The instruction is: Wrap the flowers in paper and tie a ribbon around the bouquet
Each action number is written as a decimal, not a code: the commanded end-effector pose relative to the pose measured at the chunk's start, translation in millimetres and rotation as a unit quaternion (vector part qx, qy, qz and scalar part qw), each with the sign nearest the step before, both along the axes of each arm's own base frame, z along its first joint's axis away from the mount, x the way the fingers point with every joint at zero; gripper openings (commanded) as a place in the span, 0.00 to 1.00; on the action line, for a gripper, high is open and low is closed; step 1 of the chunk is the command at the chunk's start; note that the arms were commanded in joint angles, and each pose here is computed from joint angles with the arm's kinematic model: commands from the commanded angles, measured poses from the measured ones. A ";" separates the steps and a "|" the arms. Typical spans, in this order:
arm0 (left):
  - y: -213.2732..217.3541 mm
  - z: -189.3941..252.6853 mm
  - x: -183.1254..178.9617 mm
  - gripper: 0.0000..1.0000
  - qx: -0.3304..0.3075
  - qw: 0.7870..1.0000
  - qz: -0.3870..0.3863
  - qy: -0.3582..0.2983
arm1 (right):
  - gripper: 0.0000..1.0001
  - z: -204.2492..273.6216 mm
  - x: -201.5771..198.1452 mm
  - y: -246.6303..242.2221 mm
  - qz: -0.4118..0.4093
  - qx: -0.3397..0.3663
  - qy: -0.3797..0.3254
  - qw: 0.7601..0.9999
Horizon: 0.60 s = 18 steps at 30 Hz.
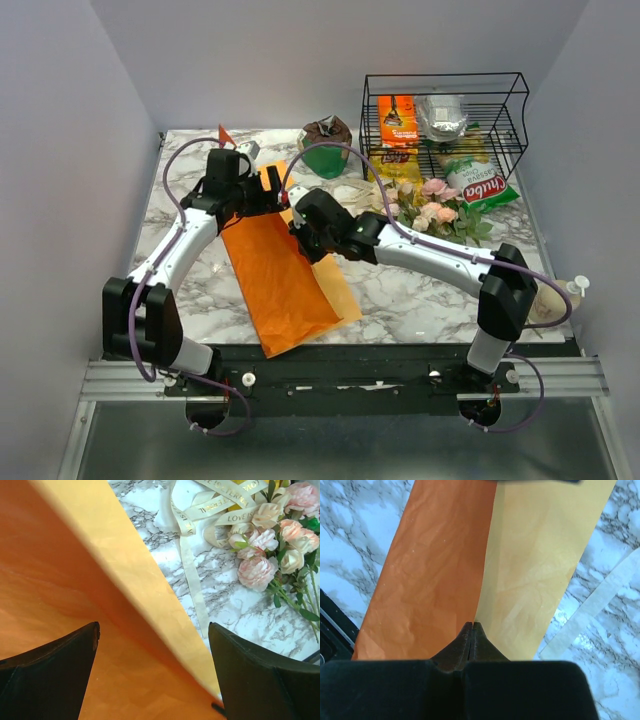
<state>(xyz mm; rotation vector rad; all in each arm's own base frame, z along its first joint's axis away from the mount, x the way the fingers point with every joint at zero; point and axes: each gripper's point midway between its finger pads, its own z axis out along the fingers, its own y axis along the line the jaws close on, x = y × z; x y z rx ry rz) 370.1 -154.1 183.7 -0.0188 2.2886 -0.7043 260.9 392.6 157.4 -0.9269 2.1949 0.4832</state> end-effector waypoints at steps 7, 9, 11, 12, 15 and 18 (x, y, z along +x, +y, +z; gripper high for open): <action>12.8 -17.0 16.6 0.78 0.092 0.995 0.042 0.024 | 0.00 10.8 1.7 20.4 0.018 -0.014 -0.024 0.999; 15.5 -16.3 11.4 0.35 0.096 0.994 0.042 0.027 | 0.00 10.8 1.0 20.8 0.021 -0.015 -0.025 0.999; 18.4 -14.1 8.9 0.00 0.105 0.993 0.041 0.026 | 0.00 11.6 -0.7 21.7 0.029 -0.012 -0.023 0.999; 20.6 -9.0 10.7 0.00 0.113 0.993 0.036 0.016 | 0.00 14.6 -5.1 24.0 0.041 -0.005 -0.020 0.999; 25.9 2.7 13.5 0.00 0.134 0.991 0.027 -0.006 | 0.30 25.0 -10.2 24.4 0.060 0.007 -0.023 0.998; 28.1 25.5 18.0 0.00 0.165 0.984 -0.017 -0.062 | 0.56 48.4 -13.6 12.8 0.068 0.026 -0.051 0.996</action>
